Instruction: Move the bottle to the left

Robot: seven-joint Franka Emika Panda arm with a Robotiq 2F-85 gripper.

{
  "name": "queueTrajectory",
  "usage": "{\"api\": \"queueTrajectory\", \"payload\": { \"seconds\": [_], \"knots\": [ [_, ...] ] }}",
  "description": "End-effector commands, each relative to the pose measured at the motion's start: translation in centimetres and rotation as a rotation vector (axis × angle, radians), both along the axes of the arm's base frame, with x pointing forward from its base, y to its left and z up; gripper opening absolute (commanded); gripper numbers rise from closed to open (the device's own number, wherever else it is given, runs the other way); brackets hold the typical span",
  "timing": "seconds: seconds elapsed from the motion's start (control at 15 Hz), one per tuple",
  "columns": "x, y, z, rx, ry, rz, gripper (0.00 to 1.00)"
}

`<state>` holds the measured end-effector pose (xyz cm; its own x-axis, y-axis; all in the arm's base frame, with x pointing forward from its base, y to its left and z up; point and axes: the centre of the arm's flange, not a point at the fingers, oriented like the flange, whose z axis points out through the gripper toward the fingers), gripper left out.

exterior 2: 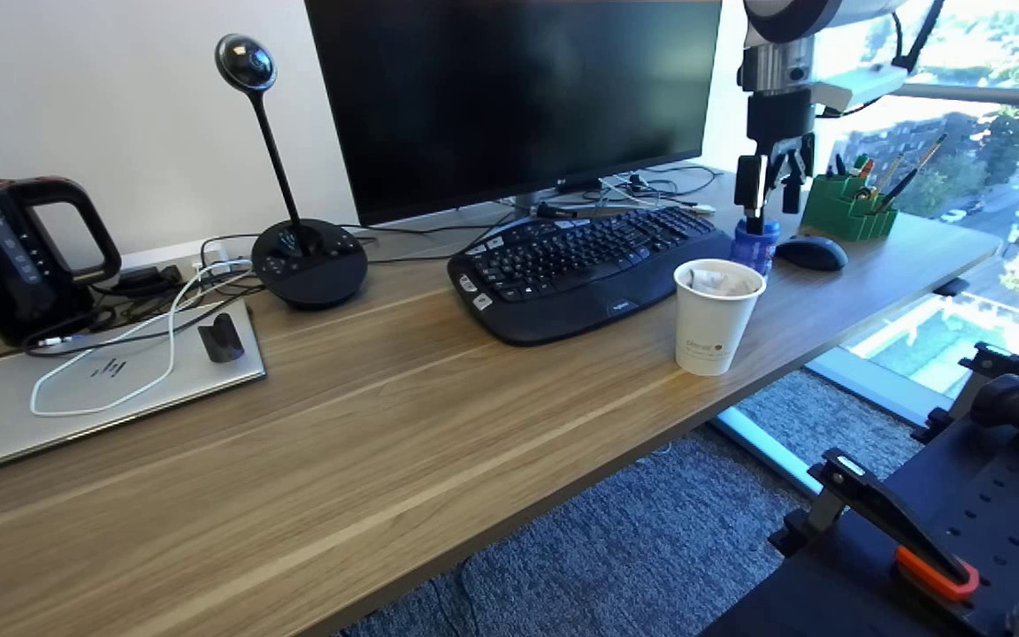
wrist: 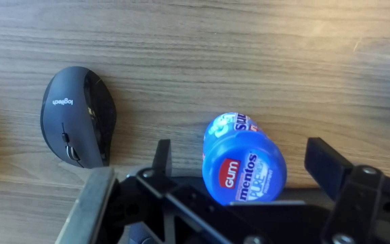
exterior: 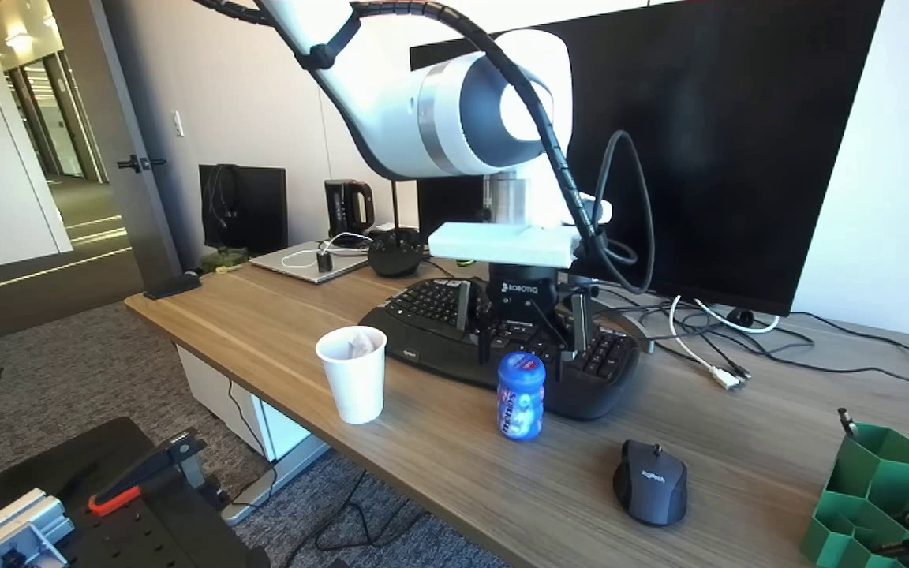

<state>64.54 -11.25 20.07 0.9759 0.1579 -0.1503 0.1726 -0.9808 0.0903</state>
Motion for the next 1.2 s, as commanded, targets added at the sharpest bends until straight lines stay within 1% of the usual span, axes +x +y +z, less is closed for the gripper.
{"api": "queueTrajectory", "payload": {
  "seconds": [0.0, 0.13, 0.27, 0.33, 0.53, 0.67, 0.93, 1.0, 1.07, 1.13],
  "knots": [
    [0.14, 0.16, -0.4, -0.027, -0.001, -0.001, 1.0],
    [0.12, 0.21, -0.51, -0.037, -0.006, -0.004, 0.98],
    [0.12, 0.23, -0.62, -0.041, -0.006, -0.009, 0.73],
    [0.12, 0.24, -0.66, -0.042, -0.005, -0.012, 0.72],
    [0.1, 0.17, -0.76, -0.048, -0.005, -0.022, 0.47],
    [0.07, 0.08, -0.83, -0.051, -0.004, -0.027, 0.34],
    [0.06, 0.02, -0.78, -0.052, -0.004, -0.031, 0.03],
    [0.03, 0.0, -0.73, -0.051, -0.004, -0.03, 0.0],
    [-0.04, 0.02, -0.66, -0.052, -0.005, -0.026, 0.39],
    [-0.08, 0.04, -0.59, -0.053, -0.007, -0.025, 0.34]
  ]
}}
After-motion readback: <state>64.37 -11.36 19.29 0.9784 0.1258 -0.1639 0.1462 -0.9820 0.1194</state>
